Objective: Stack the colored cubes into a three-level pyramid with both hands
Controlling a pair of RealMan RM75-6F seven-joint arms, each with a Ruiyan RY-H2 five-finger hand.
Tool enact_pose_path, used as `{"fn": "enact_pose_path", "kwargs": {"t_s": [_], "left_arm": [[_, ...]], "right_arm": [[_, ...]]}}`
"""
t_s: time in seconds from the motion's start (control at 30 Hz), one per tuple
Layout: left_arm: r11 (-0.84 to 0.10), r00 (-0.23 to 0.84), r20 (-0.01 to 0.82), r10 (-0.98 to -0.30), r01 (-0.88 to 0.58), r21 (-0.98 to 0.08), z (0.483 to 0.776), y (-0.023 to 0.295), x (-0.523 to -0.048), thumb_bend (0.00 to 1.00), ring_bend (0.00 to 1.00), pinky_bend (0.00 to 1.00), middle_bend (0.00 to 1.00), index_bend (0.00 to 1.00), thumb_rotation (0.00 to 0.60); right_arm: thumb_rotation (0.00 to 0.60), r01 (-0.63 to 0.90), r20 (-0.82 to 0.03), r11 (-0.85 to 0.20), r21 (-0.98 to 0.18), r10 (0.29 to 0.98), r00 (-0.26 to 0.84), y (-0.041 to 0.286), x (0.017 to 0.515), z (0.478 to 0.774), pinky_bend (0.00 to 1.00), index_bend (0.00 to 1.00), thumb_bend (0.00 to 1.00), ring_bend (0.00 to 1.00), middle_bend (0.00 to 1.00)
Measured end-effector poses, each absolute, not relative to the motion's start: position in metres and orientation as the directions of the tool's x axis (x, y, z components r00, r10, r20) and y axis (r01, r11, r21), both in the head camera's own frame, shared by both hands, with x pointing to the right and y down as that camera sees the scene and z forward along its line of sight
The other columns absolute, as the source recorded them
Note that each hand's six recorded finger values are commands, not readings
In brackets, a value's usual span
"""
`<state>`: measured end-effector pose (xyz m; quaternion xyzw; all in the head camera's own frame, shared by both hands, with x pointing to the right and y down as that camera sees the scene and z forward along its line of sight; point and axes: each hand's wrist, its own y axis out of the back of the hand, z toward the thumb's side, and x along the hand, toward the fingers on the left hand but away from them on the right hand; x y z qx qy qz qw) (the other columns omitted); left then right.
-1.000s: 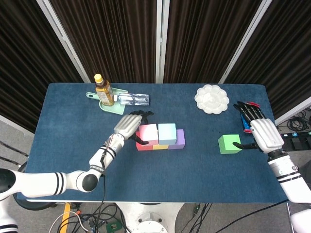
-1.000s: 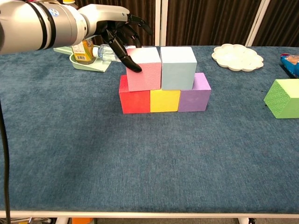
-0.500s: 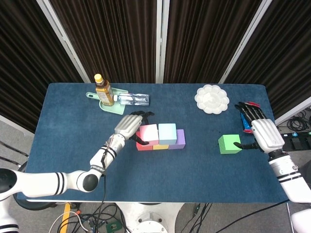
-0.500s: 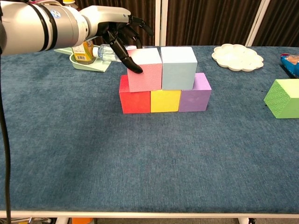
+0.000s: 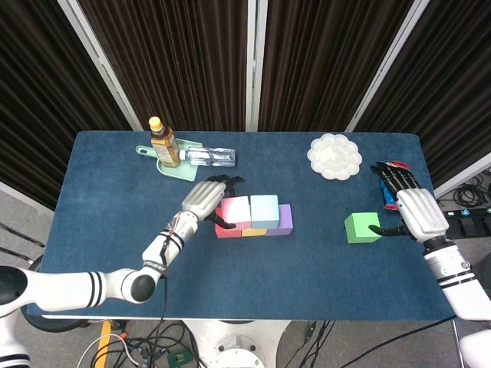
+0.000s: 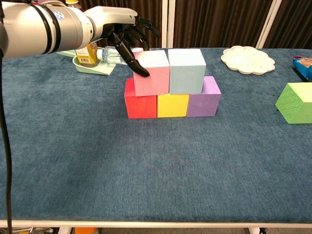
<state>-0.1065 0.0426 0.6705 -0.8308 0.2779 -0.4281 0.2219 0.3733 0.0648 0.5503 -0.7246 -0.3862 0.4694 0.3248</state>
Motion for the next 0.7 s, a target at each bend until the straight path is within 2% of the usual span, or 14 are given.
{"fn": "enact_pose_path", "kwargs": {"t_s": [0.7], "left_arm": [[-0.750, 0.485, 0.587, -0.648, -0.270, -0.604, 0.6708, 0.0418, -0.1046, 0.02, 0.12, 0.15, 0.45, 0.15, 0.600]], "right_arm": [[0.600, 0.259, -0.436, -0.495, -0.829, 0.864, 0.253, 0.0659, 0.3771, 0.5523, 0.00, 0.00, 0.00, 0.00, 0.02]]}}
